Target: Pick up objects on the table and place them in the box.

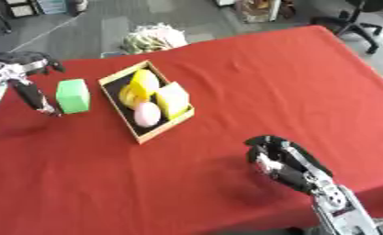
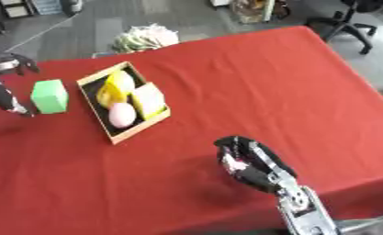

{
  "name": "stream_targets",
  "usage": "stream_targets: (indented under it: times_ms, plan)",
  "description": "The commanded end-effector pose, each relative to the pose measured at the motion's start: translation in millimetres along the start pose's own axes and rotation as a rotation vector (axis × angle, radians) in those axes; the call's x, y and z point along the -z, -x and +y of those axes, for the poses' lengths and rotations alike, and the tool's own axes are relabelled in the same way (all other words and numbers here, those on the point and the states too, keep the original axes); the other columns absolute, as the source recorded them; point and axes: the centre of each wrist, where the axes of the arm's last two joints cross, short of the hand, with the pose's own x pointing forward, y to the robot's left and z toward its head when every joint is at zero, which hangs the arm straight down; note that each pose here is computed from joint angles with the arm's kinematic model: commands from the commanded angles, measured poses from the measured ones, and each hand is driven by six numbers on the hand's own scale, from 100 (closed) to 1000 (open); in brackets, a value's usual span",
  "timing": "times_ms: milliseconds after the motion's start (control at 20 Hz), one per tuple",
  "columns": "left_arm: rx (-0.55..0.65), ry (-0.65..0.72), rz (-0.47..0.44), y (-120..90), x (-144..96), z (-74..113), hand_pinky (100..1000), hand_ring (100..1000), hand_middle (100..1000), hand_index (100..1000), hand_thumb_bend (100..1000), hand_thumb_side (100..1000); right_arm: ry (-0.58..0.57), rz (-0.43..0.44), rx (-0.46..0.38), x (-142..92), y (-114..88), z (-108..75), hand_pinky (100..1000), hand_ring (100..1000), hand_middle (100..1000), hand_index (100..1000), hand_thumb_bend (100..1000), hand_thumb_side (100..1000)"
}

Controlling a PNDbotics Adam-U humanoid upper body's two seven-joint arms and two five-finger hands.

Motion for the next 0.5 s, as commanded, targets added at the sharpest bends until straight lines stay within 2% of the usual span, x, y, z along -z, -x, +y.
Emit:
stream_targets:
  times_ms: [50,500]
  plan:
    - [-0.006,-0.104,0.038,11.2,-3.3,13.5,894,832,829,873,677,100,0.007,-0.020,-0.027,2.8,-6.9,-8.7,723,585,554,747,100,494]
    - [-0.067,-0.161,0.029,17.2,-3.5,15.5,890,820,814,865,648,100,0.008,-0.047,-0.045,10.4,-15.2,-13.8,723,585,554,748,100,514]
